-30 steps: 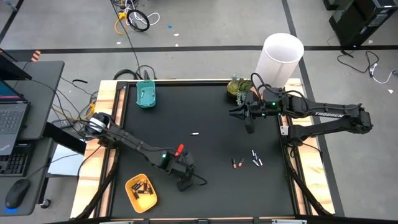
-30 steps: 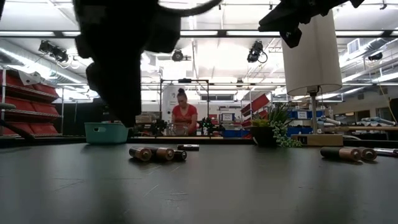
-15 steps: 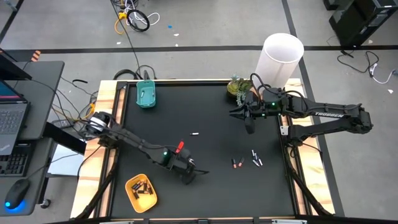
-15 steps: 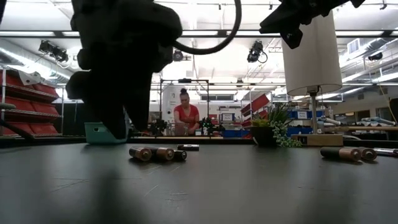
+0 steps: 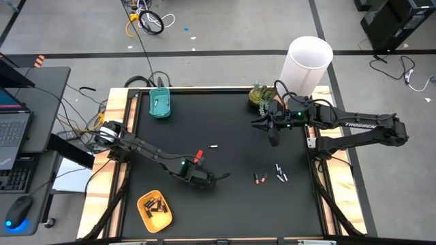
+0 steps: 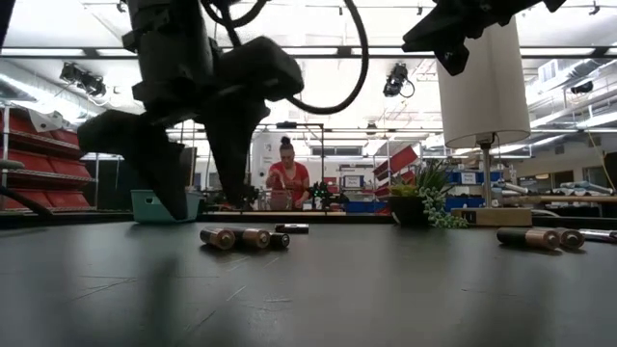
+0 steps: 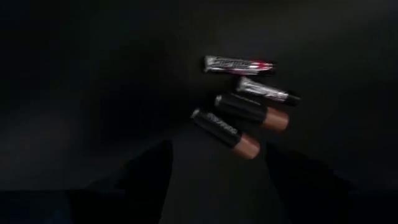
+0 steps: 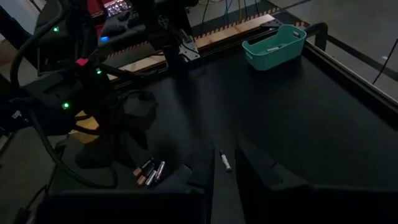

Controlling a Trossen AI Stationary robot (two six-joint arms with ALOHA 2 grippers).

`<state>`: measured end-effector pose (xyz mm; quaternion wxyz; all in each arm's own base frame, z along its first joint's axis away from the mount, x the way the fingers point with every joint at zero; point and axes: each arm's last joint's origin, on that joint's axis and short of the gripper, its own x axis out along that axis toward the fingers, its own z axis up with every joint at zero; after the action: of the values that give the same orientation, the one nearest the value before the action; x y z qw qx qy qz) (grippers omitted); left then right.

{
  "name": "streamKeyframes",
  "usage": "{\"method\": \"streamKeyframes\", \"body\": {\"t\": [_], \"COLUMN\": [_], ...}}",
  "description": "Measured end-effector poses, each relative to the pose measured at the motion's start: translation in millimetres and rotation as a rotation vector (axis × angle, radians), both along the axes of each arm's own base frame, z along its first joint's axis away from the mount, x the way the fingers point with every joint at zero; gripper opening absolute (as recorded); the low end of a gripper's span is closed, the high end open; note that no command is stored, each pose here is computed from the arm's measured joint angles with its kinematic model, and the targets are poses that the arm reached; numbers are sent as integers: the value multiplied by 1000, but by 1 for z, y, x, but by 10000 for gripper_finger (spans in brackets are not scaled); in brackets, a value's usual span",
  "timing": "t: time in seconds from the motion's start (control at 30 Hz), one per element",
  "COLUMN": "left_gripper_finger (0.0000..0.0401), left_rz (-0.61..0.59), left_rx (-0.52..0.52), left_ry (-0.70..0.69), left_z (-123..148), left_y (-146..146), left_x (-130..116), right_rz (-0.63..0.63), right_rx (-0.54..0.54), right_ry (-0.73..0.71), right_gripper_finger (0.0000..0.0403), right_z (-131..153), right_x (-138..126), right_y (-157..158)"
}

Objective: Sort batteries
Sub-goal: Put the black battery into the yellow bin

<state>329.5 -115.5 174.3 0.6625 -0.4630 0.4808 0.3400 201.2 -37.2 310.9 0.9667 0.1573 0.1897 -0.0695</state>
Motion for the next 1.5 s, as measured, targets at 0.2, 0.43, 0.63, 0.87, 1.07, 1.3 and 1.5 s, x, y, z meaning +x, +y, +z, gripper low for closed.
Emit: {"method": "streamKeyframes", "body": {"t": [0.2, 0.43, 0.63, 0.87, 1.07, 1.3, 1.5], "left_gripper_finger": [273, 273, 273, 251, 190, 93, 53], "left_rz": [64, 78, 86, 69, -29, -104, -151], "left_rx": [-2, -30, -59, -59, -13, -7, -41], "left_ry": [6, 32, 66, 147, 224, 235, 225], "left_z": [0, -12, -16, -17, -19, -30, -36], "left_y": [5, 9, 8, 9, 12, 14, 17], "left_x": [1, 7, 6, -1, -9, -17, -19], "right_rz": [1, 3, 3, 3, 4, 4, 1], "right_rx": [-2, -8, -6, -8, -8, -8, -2], "right_ry": [0, 1, 2, 3, 2, 2, 1], "right_gripper_finger": [52, 52, 52, 52, 52, 52, 52], "right_z": [0, 0, 0, 0, 0, 0, 0], "right_x": [0, 0, 0, 0, 0, 0, 0], "right_y": [0, 0, 0, 0, 0, 0, 0]}}
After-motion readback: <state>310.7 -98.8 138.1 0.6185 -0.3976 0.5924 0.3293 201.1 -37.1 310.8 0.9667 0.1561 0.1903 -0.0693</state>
